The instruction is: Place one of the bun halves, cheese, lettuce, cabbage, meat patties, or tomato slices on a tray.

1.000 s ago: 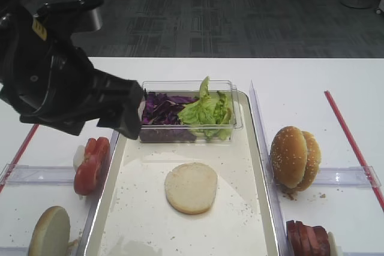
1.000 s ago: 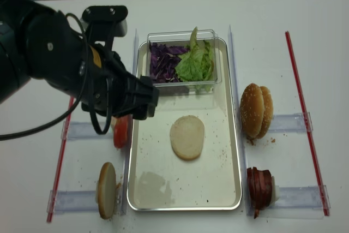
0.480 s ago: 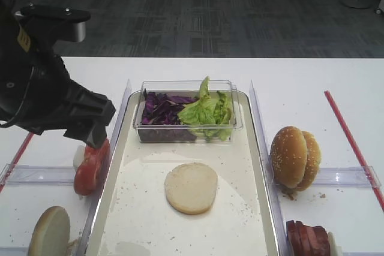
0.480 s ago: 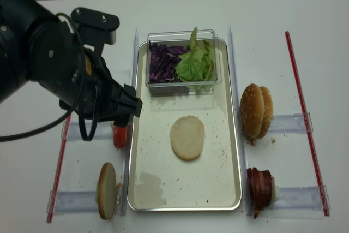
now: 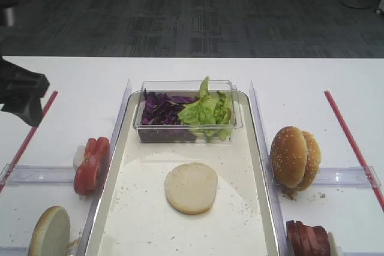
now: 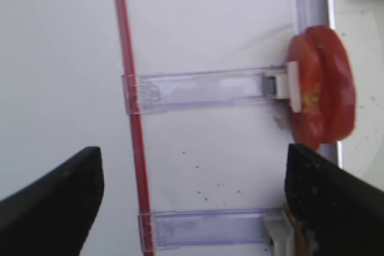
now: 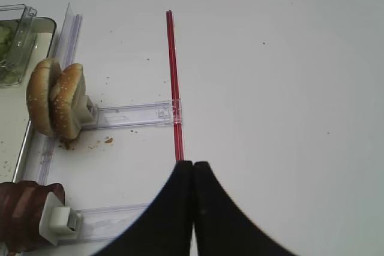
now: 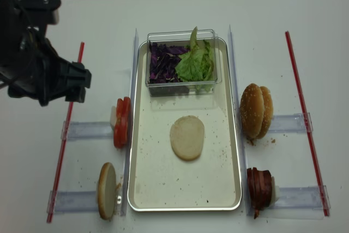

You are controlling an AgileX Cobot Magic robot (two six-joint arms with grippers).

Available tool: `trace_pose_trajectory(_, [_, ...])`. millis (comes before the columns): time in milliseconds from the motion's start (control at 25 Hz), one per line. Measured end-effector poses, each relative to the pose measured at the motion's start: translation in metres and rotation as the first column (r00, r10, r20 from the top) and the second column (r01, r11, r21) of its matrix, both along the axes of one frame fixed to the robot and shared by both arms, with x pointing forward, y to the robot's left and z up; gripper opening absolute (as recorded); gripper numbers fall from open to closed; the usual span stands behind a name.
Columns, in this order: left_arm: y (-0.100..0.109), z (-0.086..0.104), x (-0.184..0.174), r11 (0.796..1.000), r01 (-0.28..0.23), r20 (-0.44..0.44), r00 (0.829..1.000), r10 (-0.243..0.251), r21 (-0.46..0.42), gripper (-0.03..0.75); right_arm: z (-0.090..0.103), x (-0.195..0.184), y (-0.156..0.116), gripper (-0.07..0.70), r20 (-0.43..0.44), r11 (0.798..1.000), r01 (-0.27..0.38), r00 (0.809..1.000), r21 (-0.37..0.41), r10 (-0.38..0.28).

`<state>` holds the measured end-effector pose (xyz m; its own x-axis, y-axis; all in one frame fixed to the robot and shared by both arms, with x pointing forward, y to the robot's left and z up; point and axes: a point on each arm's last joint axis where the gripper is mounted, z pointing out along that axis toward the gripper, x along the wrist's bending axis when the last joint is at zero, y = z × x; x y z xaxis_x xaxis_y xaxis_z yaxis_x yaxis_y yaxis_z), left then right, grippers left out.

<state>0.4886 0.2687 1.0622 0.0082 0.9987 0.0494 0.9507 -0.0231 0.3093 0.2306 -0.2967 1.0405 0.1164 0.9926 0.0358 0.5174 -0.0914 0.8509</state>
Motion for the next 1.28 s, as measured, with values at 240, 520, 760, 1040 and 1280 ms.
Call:
trace_pose_trajectory(240, [0.036, -0.001, 0.001, 0.996, -0.073, -0.018, 0.997, 0.072, -0.046, 0.566, 0.000, 0.000, 0.000, 0.036, 0.000, 1.000, 0.000, 1.000, 0.000, 0.000])
trace_pose_trajectory(520, [0.037, -0.002, -0.003, 0.995, -0.066, -0.061, 0.996, 0.061, -0.081, 0.566, 0.000, 0.000, 0.000, 0.036, 0.000, 1.000, 0.000, 1.000, 0.000, 0.000])
trace_pose_trajectory(760, [0.036, -0.009, -0.023, 0.995, -0.067, -0.078, 0.995, 0.061, -0.078, 0.566, 0.000, 0.000, 0.000, 0.036, 0.000, 1.000, 0.000, 1.000, 0.000, 0.000])
trace_pose_trajectory(1040, [0.035, -0.018, -0.067, 0.994, -0.071, -0.064, 0.996, 0.066, -0.080, 0.566, 0.000, 0.000, 0.000, 0.036, 0.000, 1.000, 0.000, 1.000, 0.000, 0.000])
trace_pose_trajectory(1280, [0.035, -0.025, -0.114, 0.994, -0.079, -0.010, 0.997, 0.079, -0.073, 0.566, 0.000, 0.000, 0.000, 0.036, 0.000, 1.000, 0.000, 1.000, 0.000, 0.000])
